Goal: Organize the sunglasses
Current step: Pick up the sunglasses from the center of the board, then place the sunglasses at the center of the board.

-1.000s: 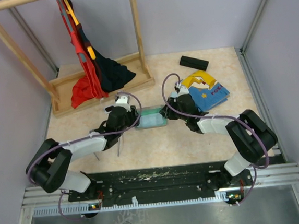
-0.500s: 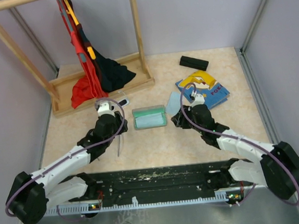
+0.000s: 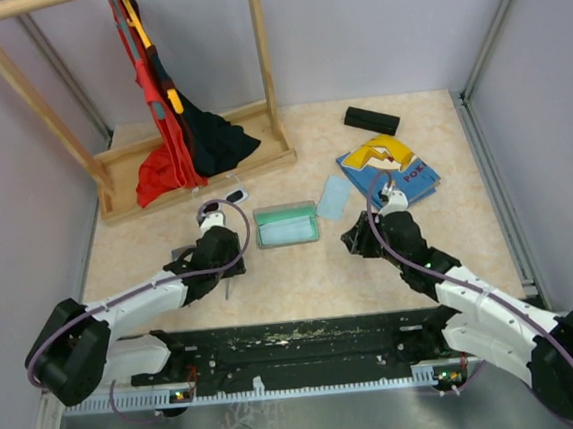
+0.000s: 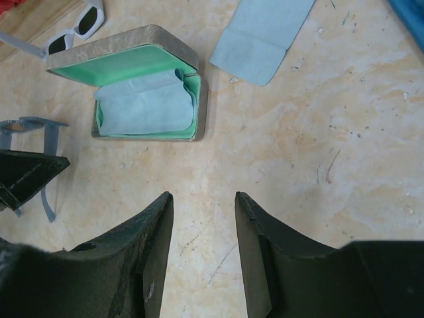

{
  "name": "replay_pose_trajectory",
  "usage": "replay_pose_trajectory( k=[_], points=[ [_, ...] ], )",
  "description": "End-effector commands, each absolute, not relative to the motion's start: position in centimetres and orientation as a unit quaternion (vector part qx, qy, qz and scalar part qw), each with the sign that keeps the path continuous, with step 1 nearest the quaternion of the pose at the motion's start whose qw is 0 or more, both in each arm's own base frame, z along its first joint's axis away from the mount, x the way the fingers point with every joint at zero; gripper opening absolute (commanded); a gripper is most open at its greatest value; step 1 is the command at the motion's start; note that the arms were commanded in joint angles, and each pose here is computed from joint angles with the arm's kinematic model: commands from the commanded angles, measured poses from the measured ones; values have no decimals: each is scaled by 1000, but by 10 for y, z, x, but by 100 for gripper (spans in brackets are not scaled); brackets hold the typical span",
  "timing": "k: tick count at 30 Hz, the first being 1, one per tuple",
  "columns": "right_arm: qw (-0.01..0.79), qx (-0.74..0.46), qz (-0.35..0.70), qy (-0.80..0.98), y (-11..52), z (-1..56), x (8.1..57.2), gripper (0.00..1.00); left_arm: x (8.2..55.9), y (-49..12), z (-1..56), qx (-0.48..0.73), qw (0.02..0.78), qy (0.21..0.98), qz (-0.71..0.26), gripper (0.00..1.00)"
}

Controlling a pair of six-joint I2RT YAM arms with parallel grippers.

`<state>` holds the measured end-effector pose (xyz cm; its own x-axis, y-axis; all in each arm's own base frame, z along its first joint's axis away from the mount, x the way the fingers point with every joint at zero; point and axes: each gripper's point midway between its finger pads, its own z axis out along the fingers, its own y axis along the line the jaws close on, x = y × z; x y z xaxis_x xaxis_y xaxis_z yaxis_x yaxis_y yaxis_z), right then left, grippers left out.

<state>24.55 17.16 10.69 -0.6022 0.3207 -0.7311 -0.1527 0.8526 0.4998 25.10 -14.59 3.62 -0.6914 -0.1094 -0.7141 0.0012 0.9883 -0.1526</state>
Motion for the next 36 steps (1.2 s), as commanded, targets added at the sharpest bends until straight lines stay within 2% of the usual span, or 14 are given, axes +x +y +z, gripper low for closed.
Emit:
replay_pose_trajectory(
  k=[1,6,10,13,16,21,25,30,36],
  points=[
    [459,61,267,845,166,118,247,43,260,-144,37,-35,387,920,-47,57],
    [464,59,268,842,165,125,246,43,262,-148,35,-23,379,924,-45,36],
    [478,60,267,835,160,137,244,43,261,-149,48,-13,383,922,-51,13],
    [493,63,262,827,154,152,243,43,256,-163,73,31,395,913,-97,2],
    [514,68,254,816,144,178,240,43,243,-179,103,78,417,897,-125,1],
    [578,87,243,774,118,233,233,43,200,-253,137,235,438,848,-186,0],
    [630,100,235,733,96,270,224,43,165,-308,131,377,423,802,-190,0],
    [654,92,220,717,79,286,210,43,116,-362,110,562,392,700,-200,0],
    [654,74,217,721,76,283,200,42,95,-401,96,654,383,606,-242,0]
  ],
)
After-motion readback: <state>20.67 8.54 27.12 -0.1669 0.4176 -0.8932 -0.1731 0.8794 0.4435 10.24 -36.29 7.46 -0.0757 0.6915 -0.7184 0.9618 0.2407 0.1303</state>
